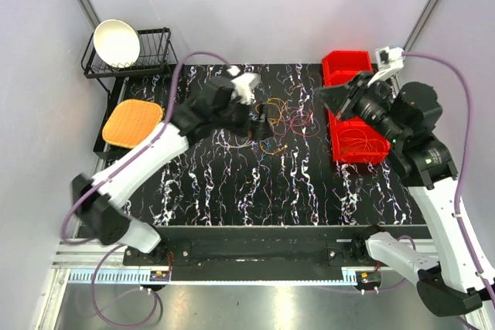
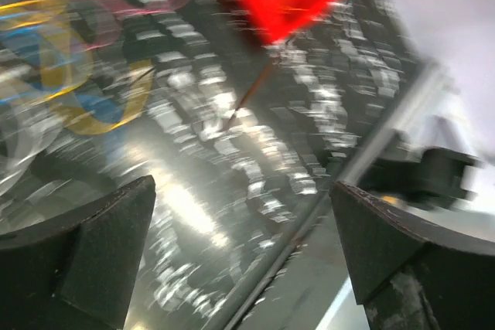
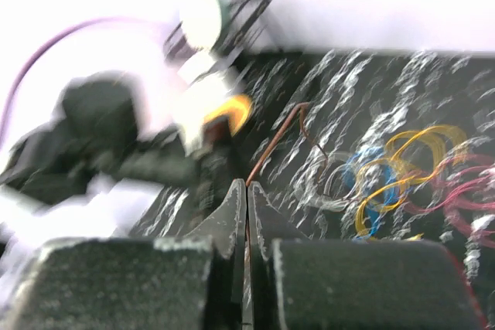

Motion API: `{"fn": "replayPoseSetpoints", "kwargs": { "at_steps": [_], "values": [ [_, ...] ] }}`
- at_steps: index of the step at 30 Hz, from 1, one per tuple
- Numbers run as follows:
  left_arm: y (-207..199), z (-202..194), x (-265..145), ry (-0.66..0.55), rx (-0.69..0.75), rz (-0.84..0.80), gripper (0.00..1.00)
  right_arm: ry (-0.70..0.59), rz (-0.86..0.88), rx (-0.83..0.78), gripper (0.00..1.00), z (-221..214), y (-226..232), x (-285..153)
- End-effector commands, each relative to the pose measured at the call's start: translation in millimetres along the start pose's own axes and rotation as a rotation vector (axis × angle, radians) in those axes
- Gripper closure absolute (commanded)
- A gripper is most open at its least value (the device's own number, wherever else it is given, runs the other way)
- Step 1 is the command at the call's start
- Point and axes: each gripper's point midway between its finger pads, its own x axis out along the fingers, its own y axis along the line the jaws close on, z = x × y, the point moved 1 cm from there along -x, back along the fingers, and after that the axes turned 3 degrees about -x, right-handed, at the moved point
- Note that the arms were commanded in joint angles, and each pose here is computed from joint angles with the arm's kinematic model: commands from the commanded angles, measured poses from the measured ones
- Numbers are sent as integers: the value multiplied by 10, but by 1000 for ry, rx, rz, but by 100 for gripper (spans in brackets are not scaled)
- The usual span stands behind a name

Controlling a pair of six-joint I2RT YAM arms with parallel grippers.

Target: Untangle the cables

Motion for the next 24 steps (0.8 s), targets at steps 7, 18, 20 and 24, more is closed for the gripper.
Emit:
{"fn": "replayPoseSetpoints", "kwargs": {
  "at_steps": [7, 18, 20, 24],
  "values": [
    [896, -627, -1184, -76, 43, 531, 1, -189, -351, -132, 100, 817, -416, 50],
    [1238, -1068, -1668, -166, 18, 699, 1, -311, -528, -243, 100, 1393, -533, -77],
    [1326, -1096, -1705, -192, 5, 745, 1, -316, -546, -268, 100, 1470, -541, -82],
    [1324, -1085, -1739, -228, 17, 736, 1, -374, -567, -306, 100, 1736, -452, -190]
  ]
}}
